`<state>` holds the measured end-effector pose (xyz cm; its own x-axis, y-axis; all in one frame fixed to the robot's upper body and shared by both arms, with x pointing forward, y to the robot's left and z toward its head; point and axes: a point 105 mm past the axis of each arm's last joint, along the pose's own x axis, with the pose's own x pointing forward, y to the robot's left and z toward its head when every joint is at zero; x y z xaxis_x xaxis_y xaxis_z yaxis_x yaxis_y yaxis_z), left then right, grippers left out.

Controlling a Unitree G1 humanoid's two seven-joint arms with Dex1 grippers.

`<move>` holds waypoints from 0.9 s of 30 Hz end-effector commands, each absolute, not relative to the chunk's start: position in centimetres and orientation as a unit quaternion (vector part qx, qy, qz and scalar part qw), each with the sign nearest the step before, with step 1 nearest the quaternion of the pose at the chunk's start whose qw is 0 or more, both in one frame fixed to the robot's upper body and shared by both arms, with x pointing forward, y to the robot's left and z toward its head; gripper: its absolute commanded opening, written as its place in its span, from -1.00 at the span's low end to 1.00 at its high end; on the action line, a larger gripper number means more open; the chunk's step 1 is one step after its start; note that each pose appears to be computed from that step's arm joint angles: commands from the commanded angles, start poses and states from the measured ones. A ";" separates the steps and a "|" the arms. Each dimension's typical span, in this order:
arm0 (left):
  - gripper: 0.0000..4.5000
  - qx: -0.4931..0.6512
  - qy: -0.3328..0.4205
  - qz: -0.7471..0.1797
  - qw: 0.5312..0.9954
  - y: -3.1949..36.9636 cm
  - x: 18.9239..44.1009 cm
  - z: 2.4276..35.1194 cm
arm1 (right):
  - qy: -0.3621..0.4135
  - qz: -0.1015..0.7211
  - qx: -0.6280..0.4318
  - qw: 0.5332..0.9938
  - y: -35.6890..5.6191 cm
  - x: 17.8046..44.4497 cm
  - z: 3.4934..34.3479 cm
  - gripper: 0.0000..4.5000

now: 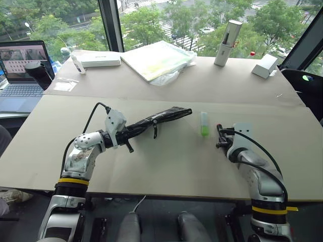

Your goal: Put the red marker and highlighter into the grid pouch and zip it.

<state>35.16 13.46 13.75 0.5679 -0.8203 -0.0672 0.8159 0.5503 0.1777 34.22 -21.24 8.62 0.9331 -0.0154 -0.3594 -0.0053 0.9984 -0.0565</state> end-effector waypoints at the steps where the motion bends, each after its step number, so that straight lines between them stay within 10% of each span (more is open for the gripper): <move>1: -1.00 0.101 -0.032 -0.467 0.878 13.4 35.1 15.1 | 0.187 -0.028 -0.053 0.981 -22.9 34.3 8.3 -0.76; 12: -1.00 0.103 -0.024 -0.471 0.876 13.6 34.8 14.7 | -0.082 0.196 -0.325 0.922 -18.0 34.9 19.7 -0.76; 18: -1.00 0.102 -0.022 -0.473 0.875 13.5 34.7 14.7 | -0.138 0.321 -0.520 0.780 -15.0 33.3 19.4 -0.76; 27: -1.00 0.099 -0.020 -0.476 0.874 13.3 34.5 14.4 | -0.171 0.333 -0.556 0.743 -12.9 34.8 19.5 -0.76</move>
